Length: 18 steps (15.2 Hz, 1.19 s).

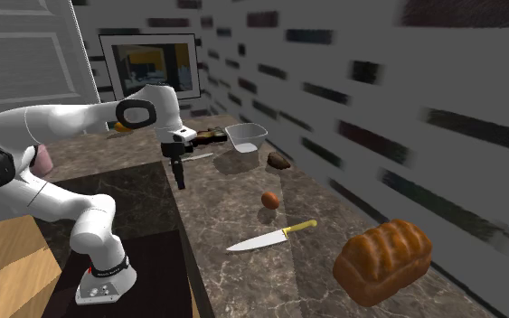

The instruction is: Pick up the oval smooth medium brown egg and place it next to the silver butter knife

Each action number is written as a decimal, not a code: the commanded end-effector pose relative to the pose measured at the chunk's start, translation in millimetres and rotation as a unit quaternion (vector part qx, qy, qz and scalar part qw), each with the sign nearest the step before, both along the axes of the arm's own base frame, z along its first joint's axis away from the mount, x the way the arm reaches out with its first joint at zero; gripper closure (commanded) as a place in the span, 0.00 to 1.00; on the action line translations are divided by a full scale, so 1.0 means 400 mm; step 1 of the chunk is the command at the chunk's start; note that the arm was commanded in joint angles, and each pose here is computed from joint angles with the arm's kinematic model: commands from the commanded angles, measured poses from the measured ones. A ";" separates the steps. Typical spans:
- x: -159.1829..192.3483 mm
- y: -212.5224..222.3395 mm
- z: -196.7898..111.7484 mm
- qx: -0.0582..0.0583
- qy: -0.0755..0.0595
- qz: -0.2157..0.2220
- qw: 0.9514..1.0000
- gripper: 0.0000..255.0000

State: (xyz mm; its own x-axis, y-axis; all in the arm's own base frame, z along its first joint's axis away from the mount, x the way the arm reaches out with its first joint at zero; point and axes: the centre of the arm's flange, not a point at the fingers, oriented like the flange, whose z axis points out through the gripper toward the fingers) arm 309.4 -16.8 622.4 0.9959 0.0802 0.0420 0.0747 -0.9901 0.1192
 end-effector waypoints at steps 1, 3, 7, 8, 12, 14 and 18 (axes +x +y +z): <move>0.000 0.000 0.000 0.000 0.000 0.000 1.000 0.00; 0.065 0.006 -0.014 -0.003 -0.001 -0.016 1.000 0.00; 0.197 0.012 -0.041 -0.008 -0.002 -0.049 0.999 0.00; 0.230 0.012 -0.048 -0.010 -0.003 -0.057 0.998 0.00; 0.361 0.007 -0.075 -0.015 -0.004 -0.090 0.996 0.00; 0.426 0.001 -0.088 -0.018 -0.005 -0.106 0.994 0.00; 0.557 -0.017 -0.114 -0.024 -0.007 -0.138 0.990 0.00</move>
State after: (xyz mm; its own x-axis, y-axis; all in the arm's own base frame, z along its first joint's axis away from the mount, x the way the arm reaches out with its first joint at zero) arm 518.2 -23.2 581.7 0.9827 -0.1762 0.0567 -0.1833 -0.9694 0.1632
